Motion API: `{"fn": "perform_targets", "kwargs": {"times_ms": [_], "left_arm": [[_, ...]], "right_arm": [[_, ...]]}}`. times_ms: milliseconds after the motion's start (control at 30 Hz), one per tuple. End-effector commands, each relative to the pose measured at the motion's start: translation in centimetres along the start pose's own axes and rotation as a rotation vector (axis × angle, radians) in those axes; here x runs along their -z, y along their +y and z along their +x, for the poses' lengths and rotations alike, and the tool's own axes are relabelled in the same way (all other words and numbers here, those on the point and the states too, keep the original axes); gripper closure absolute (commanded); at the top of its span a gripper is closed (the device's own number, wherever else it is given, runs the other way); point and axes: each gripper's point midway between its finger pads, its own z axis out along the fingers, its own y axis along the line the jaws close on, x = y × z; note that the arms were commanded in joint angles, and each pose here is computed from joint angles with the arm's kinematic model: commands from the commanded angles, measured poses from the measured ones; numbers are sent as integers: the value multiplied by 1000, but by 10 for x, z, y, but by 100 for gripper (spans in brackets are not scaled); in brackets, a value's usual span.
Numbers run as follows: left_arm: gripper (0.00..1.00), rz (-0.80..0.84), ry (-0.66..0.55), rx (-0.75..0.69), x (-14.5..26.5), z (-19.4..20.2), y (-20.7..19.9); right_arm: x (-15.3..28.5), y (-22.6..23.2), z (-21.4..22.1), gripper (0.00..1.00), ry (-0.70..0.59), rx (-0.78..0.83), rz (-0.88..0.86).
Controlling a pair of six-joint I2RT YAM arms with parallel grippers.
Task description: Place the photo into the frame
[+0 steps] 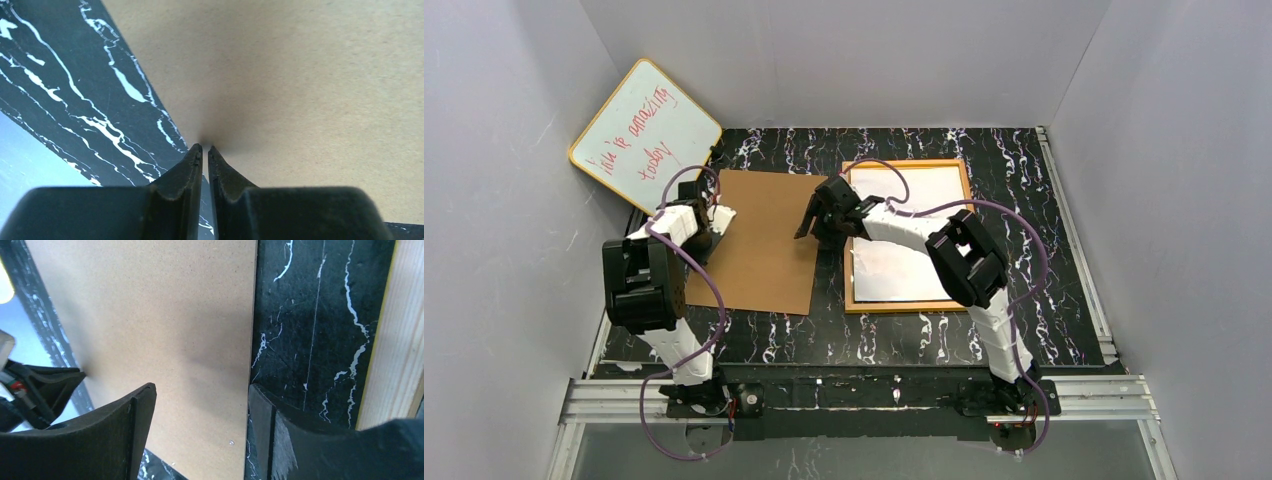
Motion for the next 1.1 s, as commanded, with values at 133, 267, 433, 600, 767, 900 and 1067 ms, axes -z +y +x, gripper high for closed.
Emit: {"fn": "perform_targets", "kwargs": {"times_ms": [133,267,433,600,767,900,1067], "left_arm": [[94,256,97,-78,-13,18,-72],[95,319,92,-91,-14,16,-87],[95,367,106,-101,-16,16,-97],[96,399,120,-108,-15,18,-104],[97,385,82,-100,1,4,-93],[96,298,-95,-69,59,-44,-46],[92,5,-166,-95,91,-56,31]], "right_arm": [[40,70,16,28,108,-65,-384],[65,96,15,30,110,-49,-551],[83,113,17,32,121,-25,-667],[82,109,21,33,137,-55,-693],[67,83,20,34,102,-84,-549],[57,56,17,33,54,-75,-396],[50,32,14,33,20,-68,-275]]}}
